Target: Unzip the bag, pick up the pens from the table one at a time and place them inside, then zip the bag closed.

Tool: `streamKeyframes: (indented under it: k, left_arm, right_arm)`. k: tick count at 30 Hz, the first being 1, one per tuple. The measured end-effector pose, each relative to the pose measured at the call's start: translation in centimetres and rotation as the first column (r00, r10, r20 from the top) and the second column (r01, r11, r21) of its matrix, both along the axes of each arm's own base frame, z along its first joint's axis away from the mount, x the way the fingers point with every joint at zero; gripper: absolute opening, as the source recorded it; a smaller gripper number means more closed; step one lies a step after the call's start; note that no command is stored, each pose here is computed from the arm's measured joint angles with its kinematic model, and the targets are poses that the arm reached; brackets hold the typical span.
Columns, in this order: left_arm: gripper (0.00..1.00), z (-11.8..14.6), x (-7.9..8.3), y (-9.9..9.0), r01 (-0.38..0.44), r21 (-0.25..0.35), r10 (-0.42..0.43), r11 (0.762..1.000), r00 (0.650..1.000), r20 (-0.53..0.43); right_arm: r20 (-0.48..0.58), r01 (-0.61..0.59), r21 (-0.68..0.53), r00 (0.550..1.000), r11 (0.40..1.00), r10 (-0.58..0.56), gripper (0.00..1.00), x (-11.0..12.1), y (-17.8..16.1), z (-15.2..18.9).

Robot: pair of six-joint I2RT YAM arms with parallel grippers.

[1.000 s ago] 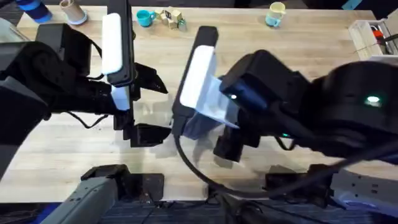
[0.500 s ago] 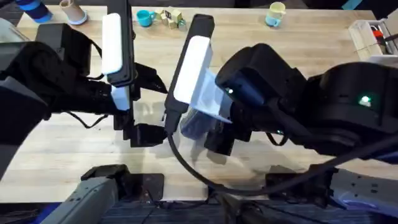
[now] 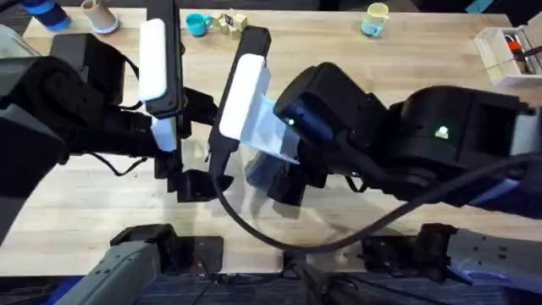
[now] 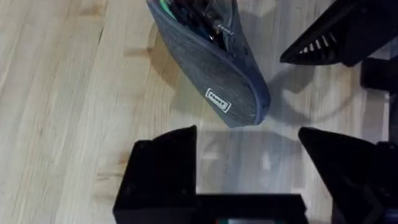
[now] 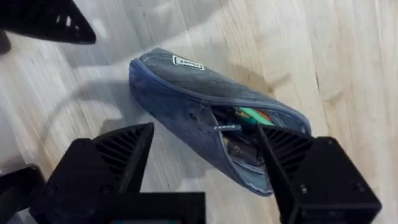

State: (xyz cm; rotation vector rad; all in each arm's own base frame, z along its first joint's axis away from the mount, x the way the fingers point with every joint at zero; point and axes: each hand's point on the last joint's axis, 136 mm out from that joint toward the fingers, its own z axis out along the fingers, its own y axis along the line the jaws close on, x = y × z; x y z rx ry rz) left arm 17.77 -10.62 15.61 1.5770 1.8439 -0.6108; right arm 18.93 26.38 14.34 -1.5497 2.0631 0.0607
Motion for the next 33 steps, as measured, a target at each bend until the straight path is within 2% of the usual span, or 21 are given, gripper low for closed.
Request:
streamKeyframes:
  k: [13, 19, 28, 33]
  left_arm:
    - [0.993, 0.0, 0.0, 0.0, 0.0, 0.0, 0.0, 1.0, 1.0, 0.0]
    - [0.994, 0.0, 0.0, 0.0, 0.0, 0.0, 0.0, 1.0, 1.0, 0.0]
    - [0.994, 0.0, 0.0, 0.0, 0.0, 0.0, 0.0, 1.0, 1.0, 0.0]
    - [0.993, 0.0, 0.0, 0.0, 0.0, 0.0, 0.0, 1.0, 1.0, 0.0]
  right_arm:
    - [-0.001, 0.0, -0.001, 1.0, 1.0, 0.0, 0.997, 0.0, 0.0, -0.1]
    - [-0.015, 0.004, -0.025, 1.0, 1.0, -0.004, 0.993, 0.3, 0.3, -1.2]
    - [-0.009, 0.01, -0.016, 1.0, 1.0, -0.01, 0.648, 0.7, 0.6, -1.3]
    - [-0.024, 0.021, -0.044, 0.999, 0.999, -0.023, 0.378, 1.1, 0.5, -2.4]
